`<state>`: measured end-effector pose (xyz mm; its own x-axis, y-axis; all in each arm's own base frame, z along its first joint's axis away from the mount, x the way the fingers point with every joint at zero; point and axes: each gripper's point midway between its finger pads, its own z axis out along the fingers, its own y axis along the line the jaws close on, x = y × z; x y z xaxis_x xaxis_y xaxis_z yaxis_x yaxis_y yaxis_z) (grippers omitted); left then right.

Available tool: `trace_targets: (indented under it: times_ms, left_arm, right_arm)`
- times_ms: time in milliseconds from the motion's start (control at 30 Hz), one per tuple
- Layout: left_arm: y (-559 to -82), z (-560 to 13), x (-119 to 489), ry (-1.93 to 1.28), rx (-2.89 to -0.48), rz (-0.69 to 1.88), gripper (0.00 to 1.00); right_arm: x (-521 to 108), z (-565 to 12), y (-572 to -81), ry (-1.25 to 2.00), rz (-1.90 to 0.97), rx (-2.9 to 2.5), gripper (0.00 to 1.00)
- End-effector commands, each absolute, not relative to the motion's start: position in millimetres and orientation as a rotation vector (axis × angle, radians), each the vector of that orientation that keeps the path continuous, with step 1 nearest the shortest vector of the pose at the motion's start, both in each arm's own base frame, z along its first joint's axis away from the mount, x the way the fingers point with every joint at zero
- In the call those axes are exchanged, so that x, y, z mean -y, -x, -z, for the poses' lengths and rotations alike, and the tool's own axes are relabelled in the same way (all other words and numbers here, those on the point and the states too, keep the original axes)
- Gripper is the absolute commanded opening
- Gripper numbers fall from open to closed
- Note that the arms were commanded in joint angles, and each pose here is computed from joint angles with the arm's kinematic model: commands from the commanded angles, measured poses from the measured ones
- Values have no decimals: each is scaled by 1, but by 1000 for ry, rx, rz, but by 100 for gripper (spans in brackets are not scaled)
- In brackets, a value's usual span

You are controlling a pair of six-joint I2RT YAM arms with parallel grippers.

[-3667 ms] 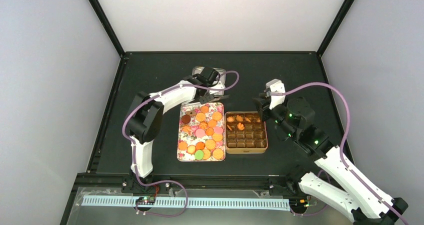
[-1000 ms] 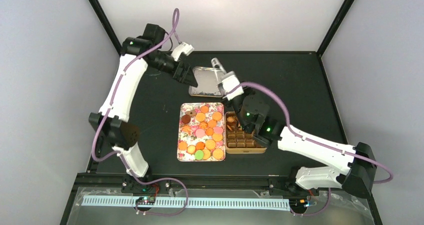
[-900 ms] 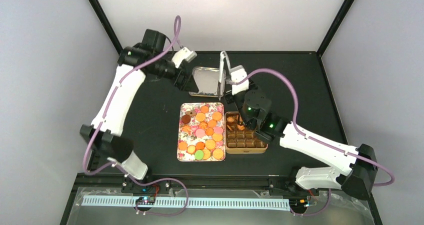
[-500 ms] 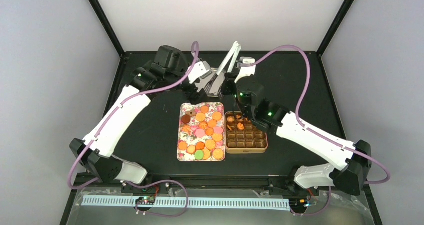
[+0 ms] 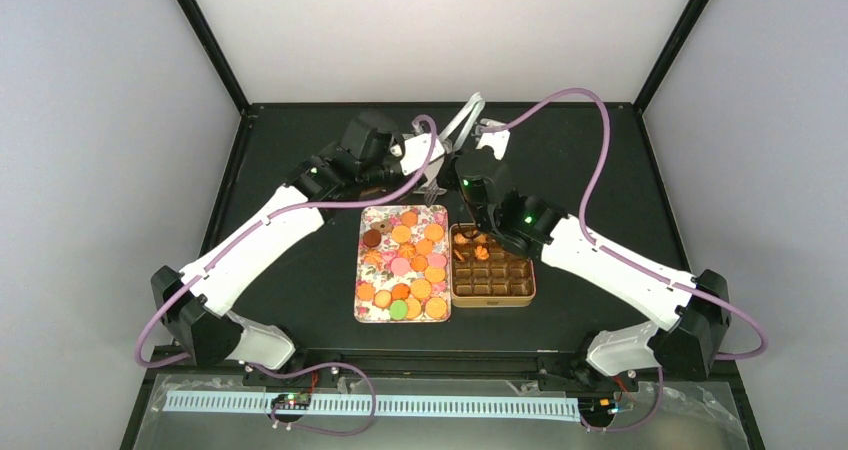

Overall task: Pack the cookies
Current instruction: Pass from the right arm to the left, then pass from the left arm to the right

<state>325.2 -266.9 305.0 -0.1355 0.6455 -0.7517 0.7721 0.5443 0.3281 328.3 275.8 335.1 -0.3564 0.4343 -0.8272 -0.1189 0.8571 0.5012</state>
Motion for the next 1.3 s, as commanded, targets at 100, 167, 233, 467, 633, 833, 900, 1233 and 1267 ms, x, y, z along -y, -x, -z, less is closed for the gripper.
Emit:
trace_targets:
  times_ms: [100,167,233,467,633,833,900,1233,1267]
  left_arm:
    - [-345,-301,247,-1065,-1817,-122,33]
    - [-346,-301,246,-1057,-1820,-129,20]
    - [-347,-300,246,-1053,-1826,-136,5]
    - [-348,-312,248,-1014,-1831,-104,2]
    - [-334,-320,257,-1034,-1865,92,2]
    - [-301,-334,274,-1146,-1872,448,2]
    - [-292,-337,277,-1174,-1864,508,2]
    - [-249,-356,291,-1306,-1825,771,2]
    - [-243,-359,291,-1323,-1819,802,1]
  right_arm:
    - [-282,-356,-326,-333,-737,-1823,8]
    - [-282,-358,-326,-333,-750,-1820,9]
    - [-283,-360,-325,-331,-765,-1812,10]
    - [-284,-360,-319,-291,-800,-1801,22]
    - [-290,-373,-301,-118,-916,-1676,51]
    - [-284,-407,-254,172,-1183,-1436,66]
    - [-280,-414,-244,243,-1254,-1381,66]
    - [-301,-441,-205,607,-1383,-1259,60]
    - [-302,-444,-199,637,-1404,-1243,58]
